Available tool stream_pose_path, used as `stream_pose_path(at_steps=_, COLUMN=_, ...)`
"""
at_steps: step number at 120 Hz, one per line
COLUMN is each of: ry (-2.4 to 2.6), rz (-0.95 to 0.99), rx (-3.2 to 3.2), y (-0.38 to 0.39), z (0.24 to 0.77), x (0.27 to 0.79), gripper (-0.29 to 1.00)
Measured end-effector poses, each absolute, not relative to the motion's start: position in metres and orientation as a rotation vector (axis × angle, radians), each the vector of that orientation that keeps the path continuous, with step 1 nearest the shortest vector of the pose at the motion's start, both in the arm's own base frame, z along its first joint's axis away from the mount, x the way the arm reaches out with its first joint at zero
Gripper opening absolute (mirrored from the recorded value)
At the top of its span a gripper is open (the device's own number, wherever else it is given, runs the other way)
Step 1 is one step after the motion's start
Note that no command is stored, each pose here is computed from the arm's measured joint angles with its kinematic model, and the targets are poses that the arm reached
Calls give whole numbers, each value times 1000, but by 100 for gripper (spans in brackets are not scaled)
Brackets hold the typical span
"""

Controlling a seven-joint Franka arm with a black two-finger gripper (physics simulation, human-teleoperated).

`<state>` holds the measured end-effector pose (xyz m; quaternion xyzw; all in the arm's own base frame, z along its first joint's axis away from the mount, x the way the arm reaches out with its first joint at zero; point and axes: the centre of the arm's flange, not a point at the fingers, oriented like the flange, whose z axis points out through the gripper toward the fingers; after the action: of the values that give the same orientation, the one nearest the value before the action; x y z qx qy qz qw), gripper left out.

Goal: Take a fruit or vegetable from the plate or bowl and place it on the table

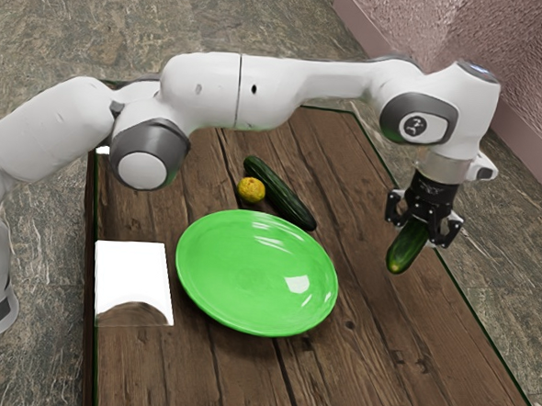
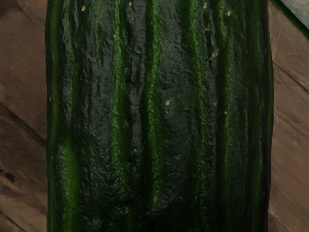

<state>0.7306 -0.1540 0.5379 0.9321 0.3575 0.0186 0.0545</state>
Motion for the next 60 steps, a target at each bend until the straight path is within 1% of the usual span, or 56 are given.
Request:
stream_pose_path(at_steps=18, ry=1024, rz=2, rx=2868, y=-143, z=527, x=734, gripper=14)
stream_pose_path(at_steps=38, ry=935, rz=11, rx=2898, y=-145, z=516, x=740, gripper=14)
stream_pose_path(at_steps=40, ry=928, rz=10, rx=2901, y=-146, z=516, x=740, gripper=17)
stream_pose_path(at_steps=50, ry=879, rz=12, rx=2906, y=-150, z=517, x=739, gripper=40)
stream_pose_path(at_steps=60, ry=847, rz=11, rx=2914, y=-152, z=517, x=738, gripper=53)
